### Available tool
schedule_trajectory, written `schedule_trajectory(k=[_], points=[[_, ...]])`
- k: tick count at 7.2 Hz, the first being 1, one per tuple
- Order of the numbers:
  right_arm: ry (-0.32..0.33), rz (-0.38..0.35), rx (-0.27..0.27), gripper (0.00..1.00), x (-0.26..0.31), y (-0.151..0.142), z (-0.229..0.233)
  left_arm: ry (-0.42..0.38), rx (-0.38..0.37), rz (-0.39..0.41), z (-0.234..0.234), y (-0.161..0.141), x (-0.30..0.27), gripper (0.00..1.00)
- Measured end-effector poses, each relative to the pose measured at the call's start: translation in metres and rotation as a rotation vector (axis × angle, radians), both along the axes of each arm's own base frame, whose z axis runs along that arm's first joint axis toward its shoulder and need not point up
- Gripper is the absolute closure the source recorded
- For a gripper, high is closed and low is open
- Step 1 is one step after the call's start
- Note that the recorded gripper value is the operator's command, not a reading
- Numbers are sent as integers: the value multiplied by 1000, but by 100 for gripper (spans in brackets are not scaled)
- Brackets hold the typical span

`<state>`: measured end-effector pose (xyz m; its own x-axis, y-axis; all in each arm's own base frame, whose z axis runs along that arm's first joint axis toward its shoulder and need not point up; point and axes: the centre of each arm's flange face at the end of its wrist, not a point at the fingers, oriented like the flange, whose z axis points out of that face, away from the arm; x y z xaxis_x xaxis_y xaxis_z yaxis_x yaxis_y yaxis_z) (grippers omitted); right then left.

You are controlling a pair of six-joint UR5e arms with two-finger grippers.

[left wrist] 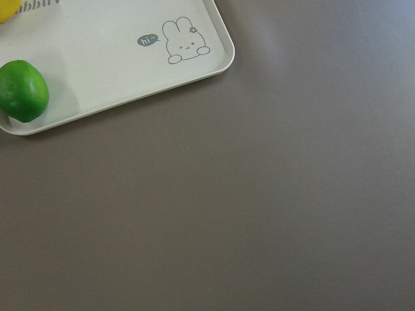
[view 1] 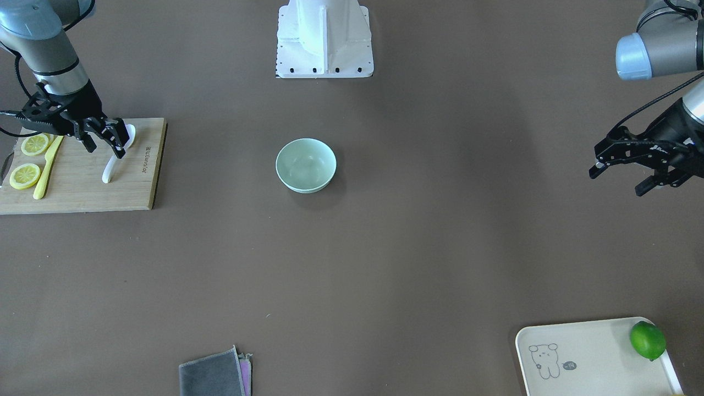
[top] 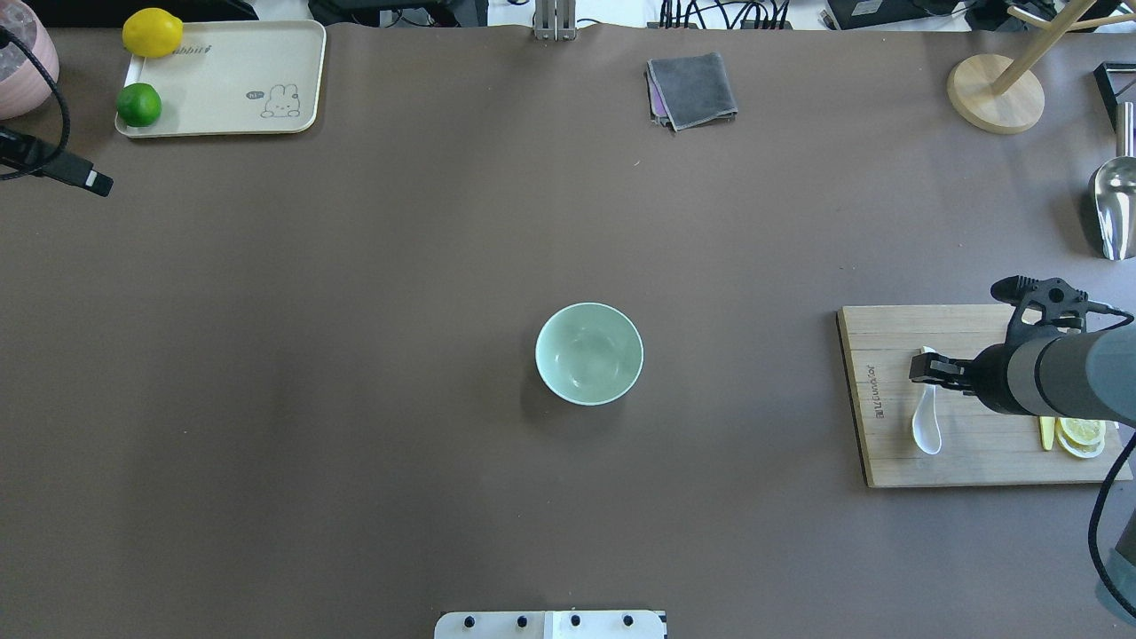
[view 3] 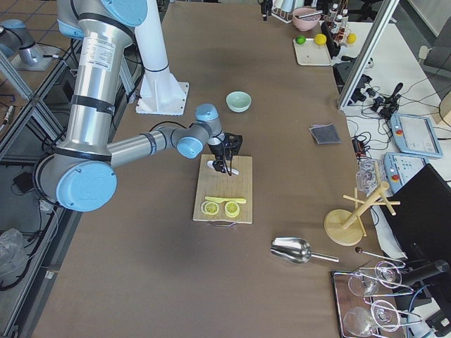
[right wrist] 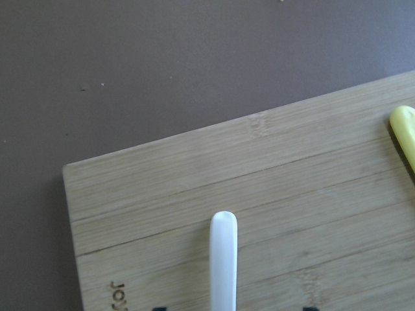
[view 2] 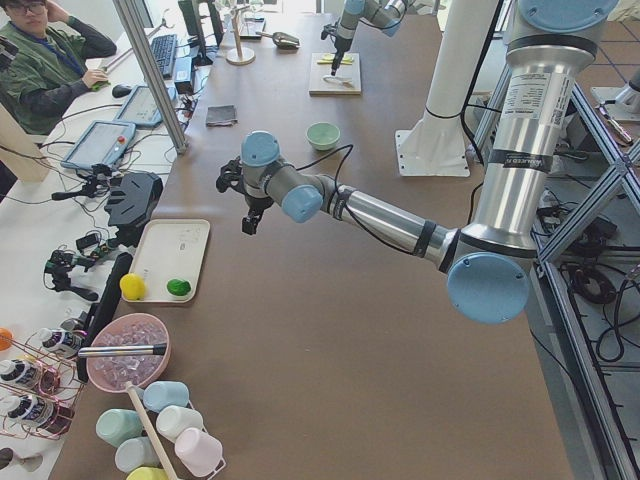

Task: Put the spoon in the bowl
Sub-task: 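Lower the right gripper onto the white spoon handle and close it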

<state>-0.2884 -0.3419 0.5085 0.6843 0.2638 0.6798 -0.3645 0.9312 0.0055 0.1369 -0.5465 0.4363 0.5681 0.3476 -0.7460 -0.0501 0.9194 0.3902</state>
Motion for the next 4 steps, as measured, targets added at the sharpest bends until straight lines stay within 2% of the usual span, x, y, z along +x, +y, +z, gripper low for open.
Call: schedule_trajectory(k=[2,4], points=[[20,4,2,47,-9,3,8,0,-2,0,1,1,0,2],[22,6,2,62,-14,4,9,-1,-2,0,2,1,0,2]])
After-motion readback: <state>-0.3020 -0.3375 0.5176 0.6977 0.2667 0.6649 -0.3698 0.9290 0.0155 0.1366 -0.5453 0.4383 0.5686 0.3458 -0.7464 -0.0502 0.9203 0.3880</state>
